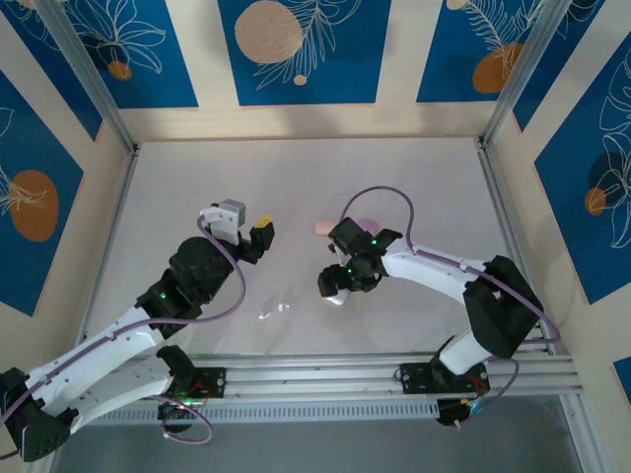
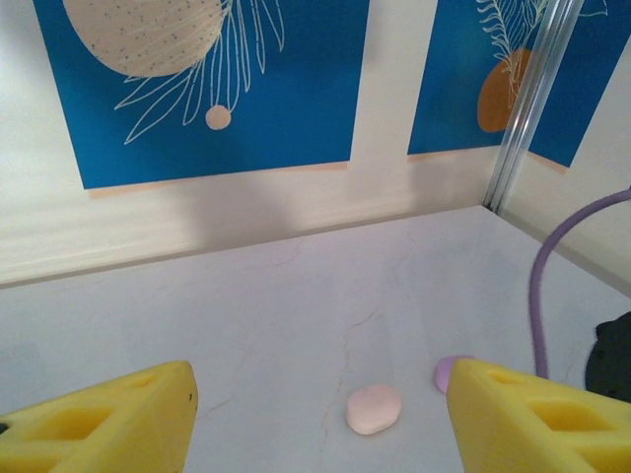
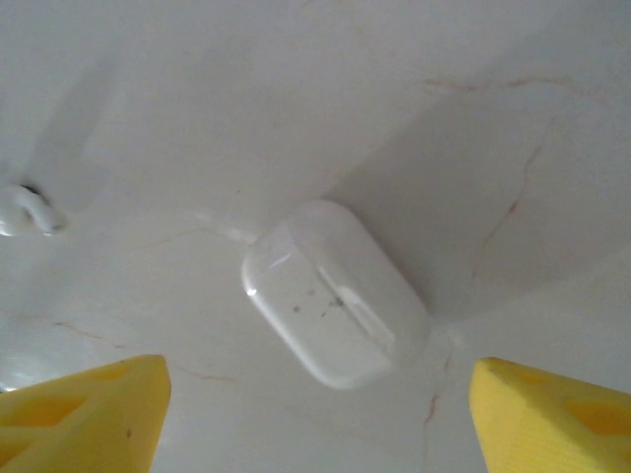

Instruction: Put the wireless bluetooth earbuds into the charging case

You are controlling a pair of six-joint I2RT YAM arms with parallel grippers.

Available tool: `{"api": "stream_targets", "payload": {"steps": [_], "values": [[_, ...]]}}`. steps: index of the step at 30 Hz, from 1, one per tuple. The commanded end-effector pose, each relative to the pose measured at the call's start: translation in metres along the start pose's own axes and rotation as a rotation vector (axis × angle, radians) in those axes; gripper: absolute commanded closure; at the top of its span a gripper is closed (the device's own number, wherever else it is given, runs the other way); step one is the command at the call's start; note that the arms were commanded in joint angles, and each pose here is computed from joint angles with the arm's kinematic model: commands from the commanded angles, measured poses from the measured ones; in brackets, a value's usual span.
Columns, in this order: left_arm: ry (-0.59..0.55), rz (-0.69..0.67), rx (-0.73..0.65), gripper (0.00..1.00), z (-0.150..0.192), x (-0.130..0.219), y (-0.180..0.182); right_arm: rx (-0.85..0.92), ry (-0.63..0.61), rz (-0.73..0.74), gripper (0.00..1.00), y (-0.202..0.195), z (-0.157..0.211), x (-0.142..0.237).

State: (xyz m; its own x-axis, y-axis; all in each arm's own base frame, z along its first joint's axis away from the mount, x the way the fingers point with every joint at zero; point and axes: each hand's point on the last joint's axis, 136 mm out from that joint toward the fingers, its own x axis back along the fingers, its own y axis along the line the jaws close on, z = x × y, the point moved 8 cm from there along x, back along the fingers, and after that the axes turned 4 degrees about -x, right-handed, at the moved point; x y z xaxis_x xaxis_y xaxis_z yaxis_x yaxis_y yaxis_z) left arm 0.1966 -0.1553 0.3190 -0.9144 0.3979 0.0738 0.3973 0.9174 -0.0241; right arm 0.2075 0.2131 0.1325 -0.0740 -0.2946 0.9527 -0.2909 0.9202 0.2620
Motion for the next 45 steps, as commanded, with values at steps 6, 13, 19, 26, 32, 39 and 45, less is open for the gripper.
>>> {"api": "stream_targets", "payload": {"steps": [6,13,19,26,32,39,45], "values": [[-0.047,0.011,0.027,0.33,-0.014,0.002,0.0,0.17,0.054,-0.039,0.17,0.003,-0.013,-0.024],[-0.046,0.004,0.025,0.33,-0.013,0.003,0.002,0.198,0.088,-0.054,0.2,0.011,-0.006,-0.026],[-0.046,0.007,0.027,0.32,-0.012,0.001,0.001,0.195,0.126,-0.002,0.24,0.014,0.004,-0.031],[-0.041,0.012,0.028,0.32,-0.011,-0.001,-0.001,0.207,0.118,0.132,0.31,0.011,0.005,-0.036],[-0.035,0.01,0.03,0.32,-0.009,-0.002,-0.001,0.231,0.116,0.168,0.36,0.012,0.002,-0.045],[-0.011,-0.003,0.03,0.32,-0.006,-0.004,0.0,0.253,0.074,0.16,0.52,0.018,0.0,-0.04],[0.069,-0.004,0.035,0.32,-0.002,-0.013,-0.002,0.286,-0.153,0.036,0.55,0.027,-0.007,0.012]]}}
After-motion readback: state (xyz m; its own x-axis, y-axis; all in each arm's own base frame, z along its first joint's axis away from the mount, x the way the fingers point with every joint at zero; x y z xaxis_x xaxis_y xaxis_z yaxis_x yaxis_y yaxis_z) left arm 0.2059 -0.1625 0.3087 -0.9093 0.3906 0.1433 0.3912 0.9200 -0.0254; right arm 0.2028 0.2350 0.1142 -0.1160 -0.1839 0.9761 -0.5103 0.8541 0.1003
